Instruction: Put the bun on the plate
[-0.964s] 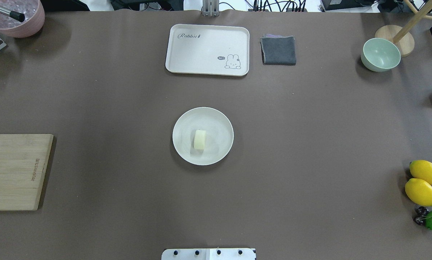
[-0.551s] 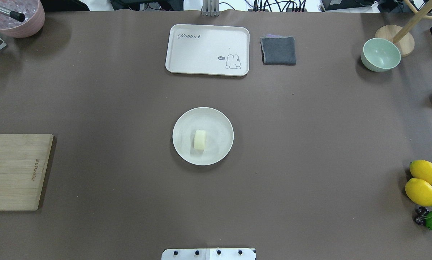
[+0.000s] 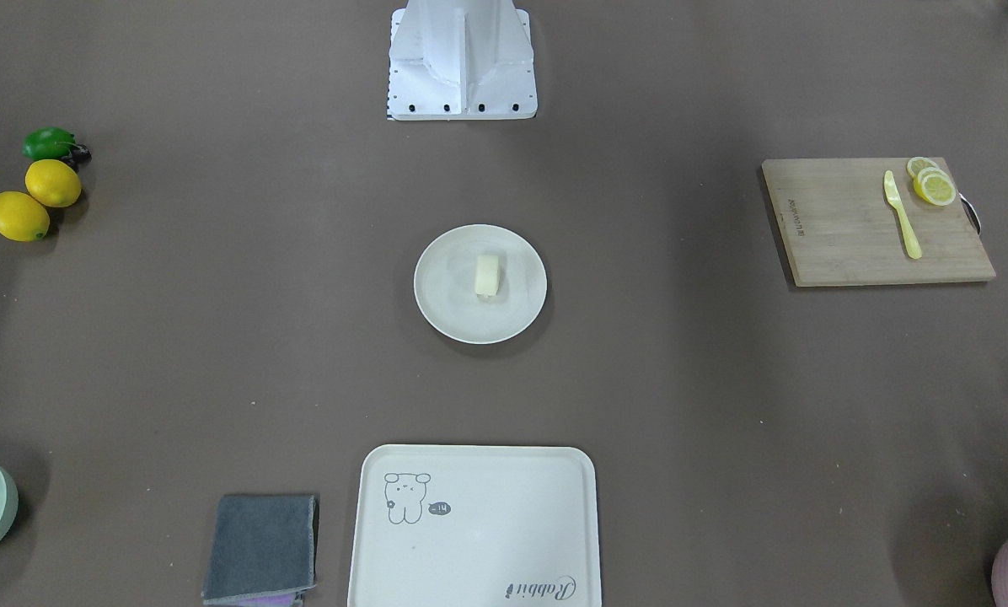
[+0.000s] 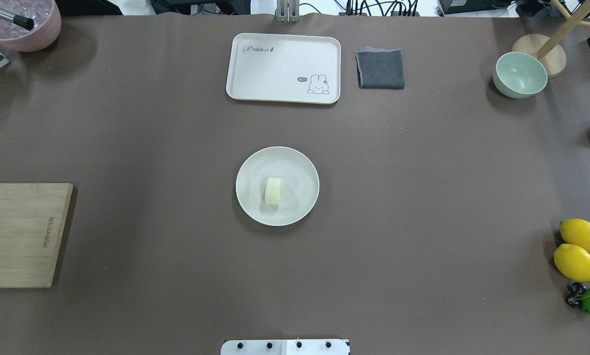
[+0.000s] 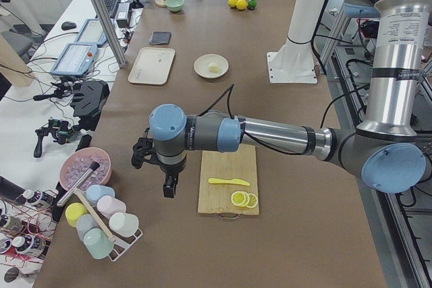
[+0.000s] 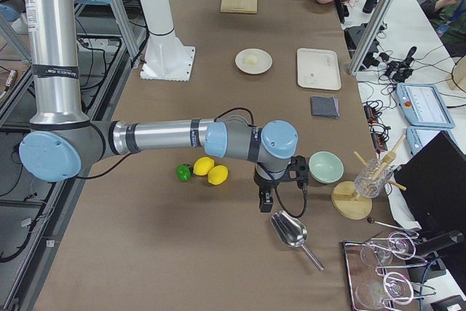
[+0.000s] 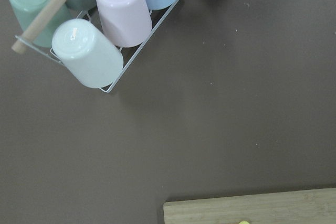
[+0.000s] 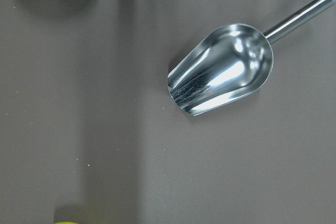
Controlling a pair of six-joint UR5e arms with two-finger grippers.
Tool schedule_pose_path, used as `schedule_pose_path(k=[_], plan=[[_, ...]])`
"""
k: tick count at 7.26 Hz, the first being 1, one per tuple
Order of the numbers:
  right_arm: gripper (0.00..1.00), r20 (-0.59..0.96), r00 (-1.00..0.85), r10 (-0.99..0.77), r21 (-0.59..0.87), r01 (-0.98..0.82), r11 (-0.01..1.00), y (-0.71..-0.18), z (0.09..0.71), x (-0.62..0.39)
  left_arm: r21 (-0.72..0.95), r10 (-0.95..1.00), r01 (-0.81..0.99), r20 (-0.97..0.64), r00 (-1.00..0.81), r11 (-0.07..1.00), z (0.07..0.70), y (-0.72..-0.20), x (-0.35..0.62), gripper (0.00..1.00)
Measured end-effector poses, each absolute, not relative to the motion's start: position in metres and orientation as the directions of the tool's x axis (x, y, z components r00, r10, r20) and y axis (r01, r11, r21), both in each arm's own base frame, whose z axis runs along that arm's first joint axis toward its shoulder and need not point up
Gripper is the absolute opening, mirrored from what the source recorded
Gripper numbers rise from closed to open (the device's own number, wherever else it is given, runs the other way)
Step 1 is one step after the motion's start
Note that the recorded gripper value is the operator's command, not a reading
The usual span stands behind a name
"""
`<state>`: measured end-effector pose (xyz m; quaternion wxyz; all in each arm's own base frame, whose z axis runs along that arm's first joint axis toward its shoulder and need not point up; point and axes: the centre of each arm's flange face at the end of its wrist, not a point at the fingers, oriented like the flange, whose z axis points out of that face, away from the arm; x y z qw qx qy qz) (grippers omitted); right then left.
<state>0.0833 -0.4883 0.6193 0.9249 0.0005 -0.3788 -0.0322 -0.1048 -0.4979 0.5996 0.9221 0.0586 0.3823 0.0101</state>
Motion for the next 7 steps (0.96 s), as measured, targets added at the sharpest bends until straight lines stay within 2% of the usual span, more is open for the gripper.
schedule_pose_path(k=[7], plan=[[1.0,0.7,0.711,-0.068,0.034,0.062,0.997,-0.489,0.615,0.082,0.124,0.069,0.027,-0.703,0.708,0.992,0.628,-0.475,-0.103,0.98]])
